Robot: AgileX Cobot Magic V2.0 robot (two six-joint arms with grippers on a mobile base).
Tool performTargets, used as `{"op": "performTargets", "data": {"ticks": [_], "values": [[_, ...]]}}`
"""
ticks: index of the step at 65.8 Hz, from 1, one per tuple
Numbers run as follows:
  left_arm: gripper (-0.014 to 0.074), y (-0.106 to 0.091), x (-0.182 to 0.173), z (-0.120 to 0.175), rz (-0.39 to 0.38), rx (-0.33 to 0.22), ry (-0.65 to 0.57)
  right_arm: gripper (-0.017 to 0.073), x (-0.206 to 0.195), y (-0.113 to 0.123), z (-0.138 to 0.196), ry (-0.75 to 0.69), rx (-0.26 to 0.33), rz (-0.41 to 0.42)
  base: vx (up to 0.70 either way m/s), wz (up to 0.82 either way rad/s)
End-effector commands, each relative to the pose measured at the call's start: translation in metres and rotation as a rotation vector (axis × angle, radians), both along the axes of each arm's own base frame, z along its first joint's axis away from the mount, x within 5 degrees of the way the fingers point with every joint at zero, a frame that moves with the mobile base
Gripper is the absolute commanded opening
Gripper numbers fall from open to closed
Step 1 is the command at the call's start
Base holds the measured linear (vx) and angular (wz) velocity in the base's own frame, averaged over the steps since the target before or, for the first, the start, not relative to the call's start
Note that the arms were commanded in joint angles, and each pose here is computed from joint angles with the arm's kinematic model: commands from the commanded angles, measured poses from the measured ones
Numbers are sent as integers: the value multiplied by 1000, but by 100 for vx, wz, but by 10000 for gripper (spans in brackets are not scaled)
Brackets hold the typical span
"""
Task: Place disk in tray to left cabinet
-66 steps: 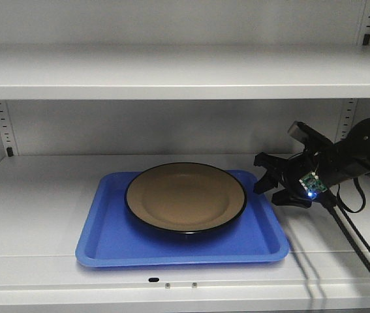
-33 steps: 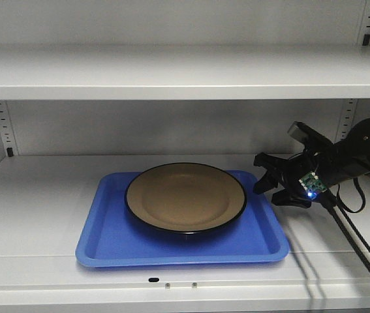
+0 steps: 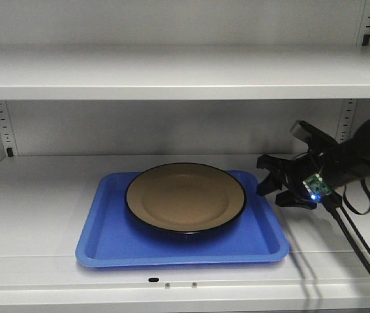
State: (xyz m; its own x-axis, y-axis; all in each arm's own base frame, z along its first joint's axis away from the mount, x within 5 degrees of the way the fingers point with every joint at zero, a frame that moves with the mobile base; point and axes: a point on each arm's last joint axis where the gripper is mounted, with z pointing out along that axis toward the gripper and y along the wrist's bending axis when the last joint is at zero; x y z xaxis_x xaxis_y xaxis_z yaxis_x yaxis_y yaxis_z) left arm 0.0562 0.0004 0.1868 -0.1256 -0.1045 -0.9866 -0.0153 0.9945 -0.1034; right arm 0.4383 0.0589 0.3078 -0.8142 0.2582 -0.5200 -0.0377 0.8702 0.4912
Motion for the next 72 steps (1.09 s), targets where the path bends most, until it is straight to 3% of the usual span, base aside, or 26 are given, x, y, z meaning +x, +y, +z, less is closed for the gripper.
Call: {"op": "performTargets", "data": {"ticks": [1,16,24,28,41,46,55,63,72], "values": [[-6,0,2,1,-2,2,-47,342,-25,-10,35,-135,18,-62,0,0],[-6,0,2,1,-2,2,-47,281,-119,-31,51,-280,-71,-167,0,0],[-6,0,2,1,-2,2,-47,227,-171,-39,48,-367,-186,-180,0,0],[-6,0,2,1,-2,2,-47,189,-194,-43,40,-399,-252,-178,0,0],[-6,0,2,1,-2,2,-47,48,-258,-51,-4,-442,-385,-162,0,0],[-6,0,2,1,-2,2,-47,-7,-282,-53,-18,-521,-433,-165,0,0],[-6,0,2,1,-2,2,-47,-10,-309,-56,-43,-646,-513,-157,0,0],[-6,0,2,1,-2,2,-47,-9,-326,-56,-59,-740,-550,-154,0,0],[-6,0,2,1,-2,2,-47,-8,-338,-56,-75,-805,-527,-179,0,0]]}}
